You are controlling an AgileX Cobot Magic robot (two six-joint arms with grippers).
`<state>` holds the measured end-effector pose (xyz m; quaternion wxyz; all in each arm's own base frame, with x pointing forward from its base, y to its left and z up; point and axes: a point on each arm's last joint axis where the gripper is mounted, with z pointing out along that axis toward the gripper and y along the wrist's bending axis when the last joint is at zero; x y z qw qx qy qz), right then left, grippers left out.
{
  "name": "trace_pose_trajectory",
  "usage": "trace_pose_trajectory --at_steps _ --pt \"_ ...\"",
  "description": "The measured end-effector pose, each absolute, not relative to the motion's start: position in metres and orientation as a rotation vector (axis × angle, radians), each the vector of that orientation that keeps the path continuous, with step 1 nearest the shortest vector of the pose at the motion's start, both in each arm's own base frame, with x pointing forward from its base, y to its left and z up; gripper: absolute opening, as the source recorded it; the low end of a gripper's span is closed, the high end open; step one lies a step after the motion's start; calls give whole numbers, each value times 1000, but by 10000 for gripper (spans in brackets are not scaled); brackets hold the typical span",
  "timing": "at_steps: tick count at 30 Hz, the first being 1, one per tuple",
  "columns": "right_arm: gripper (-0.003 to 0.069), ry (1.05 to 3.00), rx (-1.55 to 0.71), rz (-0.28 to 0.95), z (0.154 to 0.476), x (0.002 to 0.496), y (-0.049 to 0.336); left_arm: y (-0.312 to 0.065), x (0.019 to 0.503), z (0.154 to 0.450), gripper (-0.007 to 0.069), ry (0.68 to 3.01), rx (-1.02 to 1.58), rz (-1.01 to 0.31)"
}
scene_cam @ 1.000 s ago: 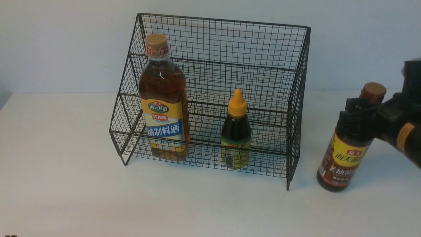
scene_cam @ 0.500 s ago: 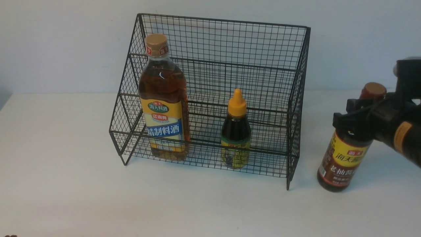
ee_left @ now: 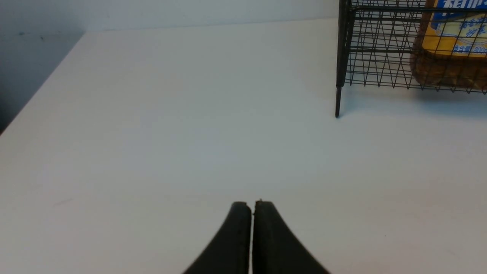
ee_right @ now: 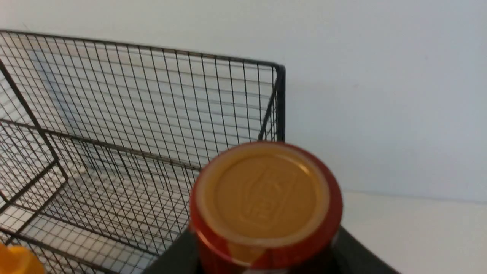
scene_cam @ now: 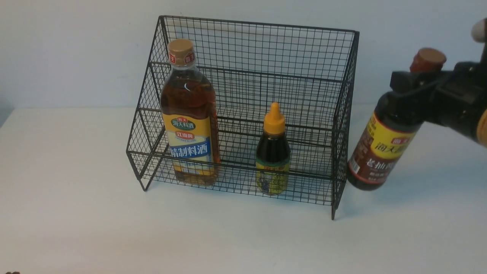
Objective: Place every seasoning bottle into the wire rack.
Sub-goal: Use the right arm to put the condiment bottle back on the shelf
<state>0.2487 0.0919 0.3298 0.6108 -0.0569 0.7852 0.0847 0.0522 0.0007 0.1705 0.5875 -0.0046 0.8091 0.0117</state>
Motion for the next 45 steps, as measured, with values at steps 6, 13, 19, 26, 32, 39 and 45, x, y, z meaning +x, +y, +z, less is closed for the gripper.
trace_pose_trajectory --at_steps 6,13,19,26,32,39,45 --pt "277 1759 -183 214 348 251 97 1 52 171 -5 1885 -11 27" --pt "277 1671 -208 251 379 253 101 1 52 171 -5 1885 -11 27" --pt "277 1607 -227 291 403 253 105 1 52 171 -5 1885 -11 27" --pt "277 1573 -275 329 419 270 118 1 52 171 -5 1885 -11 27" --pt "277 1616 -325 355 407 302 137 1 52 171 -5 1885 -11 27" --pt "277 1651 -350 362 395 329 152 1 52 171 -5 1885 -11 27" --pt "277 1667 -344 367 389 338 156 1 52 171 -5 1885 -11 27"
